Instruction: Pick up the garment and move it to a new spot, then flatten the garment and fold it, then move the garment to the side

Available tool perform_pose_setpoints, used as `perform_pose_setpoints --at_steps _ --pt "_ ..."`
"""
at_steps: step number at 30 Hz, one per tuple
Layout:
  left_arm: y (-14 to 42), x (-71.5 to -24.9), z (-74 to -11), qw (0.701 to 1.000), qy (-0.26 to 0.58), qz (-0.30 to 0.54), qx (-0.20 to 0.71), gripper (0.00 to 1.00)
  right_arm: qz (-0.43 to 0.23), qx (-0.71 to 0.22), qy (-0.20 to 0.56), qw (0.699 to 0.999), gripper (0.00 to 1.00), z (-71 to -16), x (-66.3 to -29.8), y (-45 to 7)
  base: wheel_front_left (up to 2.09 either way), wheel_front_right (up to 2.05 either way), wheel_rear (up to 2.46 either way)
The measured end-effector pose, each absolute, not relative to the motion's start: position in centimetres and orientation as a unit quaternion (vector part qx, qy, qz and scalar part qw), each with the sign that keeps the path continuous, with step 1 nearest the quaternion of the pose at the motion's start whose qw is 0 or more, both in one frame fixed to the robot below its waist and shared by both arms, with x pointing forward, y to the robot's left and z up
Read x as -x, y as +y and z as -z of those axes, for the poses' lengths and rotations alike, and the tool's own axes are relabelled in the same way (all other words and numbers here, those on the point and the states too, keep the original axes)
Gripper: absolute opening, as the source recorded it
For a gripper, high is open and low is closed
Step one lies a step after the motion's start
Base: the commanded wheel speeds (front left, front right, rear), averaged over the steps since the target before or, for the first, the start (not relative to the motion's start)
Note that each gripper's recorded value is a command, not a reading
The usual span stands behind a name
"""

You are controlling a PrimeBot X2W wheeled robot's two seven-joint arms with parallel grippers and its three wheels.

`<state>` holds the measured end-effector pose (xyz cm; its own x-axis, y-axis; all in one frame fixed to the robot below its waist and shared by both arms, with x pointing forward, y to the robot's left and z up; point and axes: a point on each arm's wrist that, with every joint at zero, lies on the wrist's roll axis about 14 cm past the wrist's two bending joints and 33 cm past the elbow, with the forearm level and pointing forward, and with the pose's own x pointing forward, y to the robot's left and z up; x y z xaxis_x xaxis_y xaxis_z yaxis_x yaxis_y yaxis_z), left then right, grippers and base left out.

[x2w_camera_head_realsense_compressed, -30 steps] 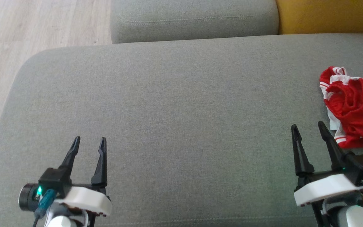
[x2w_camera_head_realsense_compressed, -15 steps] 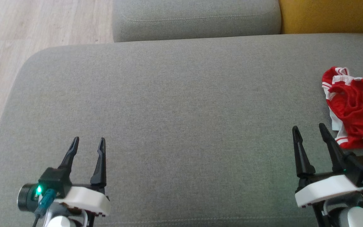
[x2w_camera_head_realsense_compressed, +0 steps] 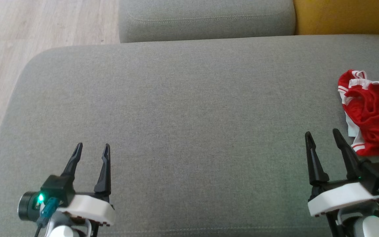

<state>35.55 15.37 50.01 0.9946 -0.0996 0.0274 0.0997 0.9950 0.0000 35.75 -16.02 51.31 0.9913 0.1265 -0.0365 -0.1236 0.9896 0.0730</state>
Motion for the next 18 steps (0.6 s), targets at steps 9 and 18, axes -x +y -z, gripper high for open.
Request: perform_pose_setpoints --at_steps 9,18 --pt "15.4 -33.9 -46.2 0.998 0.051 0.041 0.019 0.0 -0.059 -0.054 0.077 0.994 0.0 -47.7 -34.5 -16.1 0.0 0.0 0.0" --pt "15.7 -34.0 -45.9 0.995 0.063 0.031 0.073 0.0 -0.053 -0.111 0.077 0.989 0.0 -47.6 -34.5 -16.1 0.0 0.0 0.0"
